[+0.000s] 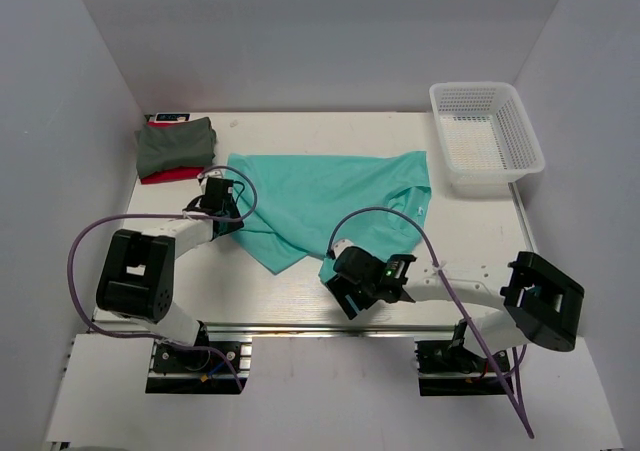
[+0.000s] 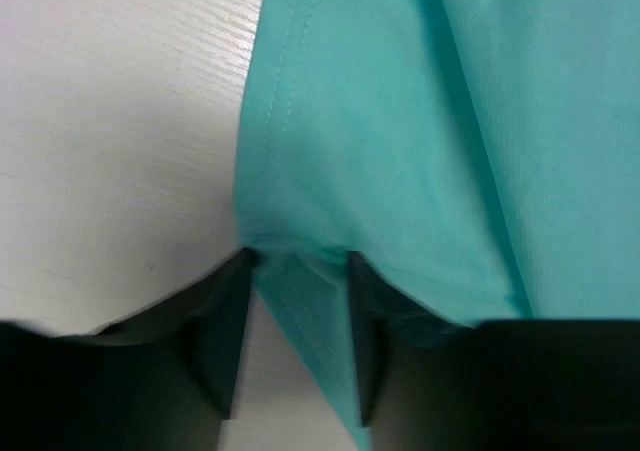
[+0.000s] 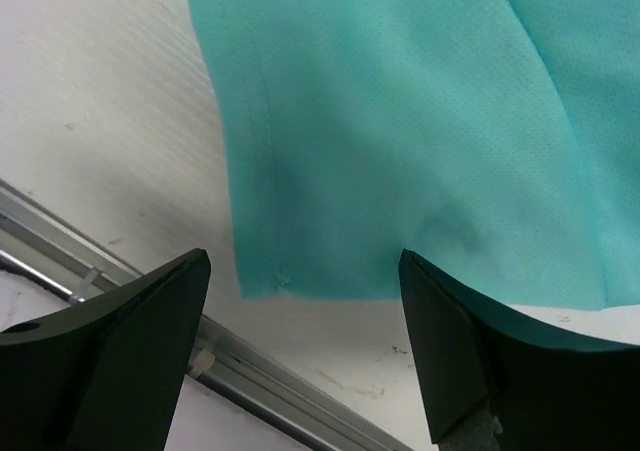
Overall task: Fold and stack the t-shirts
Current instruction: Flatten out the tshirt
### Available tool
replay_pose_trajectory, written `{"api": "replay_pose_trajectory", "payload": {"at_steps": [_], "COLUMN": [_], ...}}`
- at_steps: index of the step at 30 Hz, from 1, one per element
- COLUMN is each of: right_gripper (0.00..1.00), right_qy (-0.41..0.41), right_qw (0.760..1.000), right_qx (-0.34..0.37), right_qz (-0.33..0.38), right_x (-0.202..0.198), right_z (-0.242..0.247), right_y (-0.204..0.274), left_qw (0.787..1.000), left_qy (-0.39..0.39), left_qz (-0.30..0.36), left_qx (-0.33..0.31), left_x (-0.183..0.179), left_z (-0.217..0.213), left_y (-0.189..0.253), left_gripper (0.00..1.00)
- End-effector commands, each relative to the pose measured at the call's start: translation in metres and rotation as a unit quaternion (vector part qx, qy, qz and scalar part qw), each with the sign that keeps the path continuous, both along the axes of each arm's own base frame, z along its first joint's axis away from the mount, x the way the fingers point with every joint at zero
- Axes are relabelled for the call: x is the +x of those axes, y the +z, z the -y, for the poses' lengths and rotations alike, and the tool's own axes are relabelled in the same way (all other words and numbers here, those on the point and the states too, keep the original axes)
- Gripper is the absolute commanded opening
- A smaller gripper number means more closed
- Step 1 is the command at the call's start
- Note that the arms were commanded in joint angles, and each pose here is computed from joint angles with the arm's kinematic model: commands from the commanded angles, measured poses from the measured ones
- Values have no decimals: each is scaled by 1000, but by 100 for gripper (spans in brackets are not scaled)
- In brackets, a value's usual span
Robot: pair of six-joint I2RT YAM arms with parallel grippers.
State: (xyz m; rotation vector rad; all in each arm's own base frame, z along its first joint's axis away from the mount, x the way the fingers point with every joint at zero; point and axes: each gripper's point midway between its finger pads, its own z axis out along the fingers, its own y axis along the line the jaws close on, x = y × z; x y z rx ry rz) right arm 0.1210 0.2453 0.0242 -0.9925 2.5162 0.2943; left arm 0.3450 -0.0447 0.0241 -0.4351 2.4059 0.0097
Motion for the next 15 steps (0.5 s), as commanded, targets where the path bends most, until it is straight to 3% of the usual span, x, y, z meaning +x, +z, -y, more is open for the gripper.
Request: {"api": "replay_pose_trajectory", "payload": {"at_steps": [1, 2, 5, 6, 8, 9, 10, 15], "right_gripper": [81, 74, 68, 52, 34, 9, 0, 0], "right_qy": [-7, -11, -36, -51, -65, -69, -75, -114], "right_qw": [1000, 1000, 999, 997, 996, 996, 995, 987], "right_qx": [-16, -23, -40, -53, -57, -56, -48, 3], "right_qz": [9, 7, 6, 13, 26, 32, 37, 117], "right_x": [4, 4, 6, 9, 17, 20, 24, 55], "right_z": [-1, 1, 7, 12, 11, 10, 5, -2], "right_y": [-1, -5, -14, -17, -15, -13, -9, 37], "left_qw": [1000, 1000, 1000, 1000, 1000, 1000, 1000, 998], "left_qy": [10, 10, 8, 8, 4, 4, -2, -17], "left_qz": [-1, -7, -2, -1, 8, 13, 18, 59], "left_qx": [6, 7, 2, 2, 3, 2, 6, -3], "left_x": [10, 9, 9, 9, 11, 13, 13, 18], "left_z": [-1, -1, 0, 0, 0, 1, 0, 4], "left_y": [5, 1, 3, 3, 10, 11, 15, 37], "left_gripper": [45, 40, 19, 11, 0, 0, 0, 0]}}
